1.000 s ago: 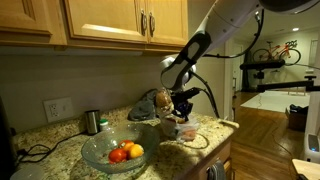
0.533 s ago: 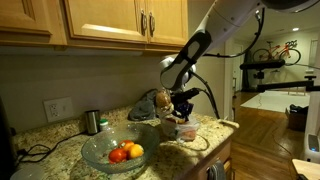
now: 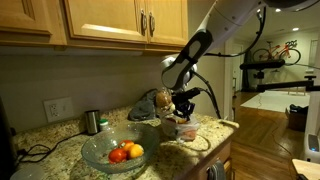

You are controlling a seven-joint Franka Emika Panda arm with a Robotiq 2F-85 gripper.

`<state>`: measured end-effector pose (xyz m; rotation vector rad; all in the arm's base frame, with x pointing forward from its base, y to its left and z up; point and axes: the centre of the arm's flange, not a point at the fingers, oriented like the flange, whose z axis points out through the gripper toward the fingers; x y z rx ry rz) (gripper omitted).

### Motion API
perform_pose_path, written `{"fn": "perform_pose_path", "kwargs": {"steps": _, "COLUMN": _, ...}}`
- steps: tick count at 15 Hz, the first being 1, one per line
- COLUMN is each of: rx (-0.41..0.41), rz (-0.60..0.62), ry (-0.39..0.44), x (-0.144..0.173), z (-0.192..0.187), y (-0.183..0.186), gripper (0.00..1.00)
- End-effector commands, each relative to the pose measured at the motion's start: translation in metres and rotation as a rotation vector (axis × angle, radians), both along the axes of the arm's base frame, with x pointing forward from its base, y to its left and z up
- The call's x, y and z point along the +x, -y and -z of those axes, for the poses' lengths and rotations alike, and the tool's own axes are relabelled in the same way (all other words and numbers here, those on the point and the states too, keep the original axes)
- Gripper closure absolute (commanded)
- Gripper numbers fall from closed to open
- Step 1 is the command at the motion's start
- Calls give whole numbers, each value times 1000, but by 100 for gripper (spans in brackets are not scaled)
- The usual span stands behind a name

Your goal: Pick a peach from the bag and place it in the bowl

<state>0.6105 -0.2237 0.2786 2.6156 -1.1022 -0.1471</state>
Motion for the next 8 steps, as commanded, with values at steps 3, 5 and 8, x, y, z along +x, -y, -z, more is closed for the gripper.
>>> {"fn": "perform_pose_path", "kwargs": {"steps": 3, "rx": -22, "rz": 35, "ry": -25, "x": -33, "z": -10, "y": -5, "gripper": 100}}
{"fn": "perform_pose_path", "kwargs": {"steps": 5, "rx": -27, "rz": 35, "ry": -28, "x": -36, "z": -11, "y": -4, "gripper": 100}}
{"fn": "perform_pose_path", "kwargs": {"steps": 8, "rx": -35, "rz": 34, "ry": -35, "x": -37, "z": -9, "y": -4, "gripper": 100}}
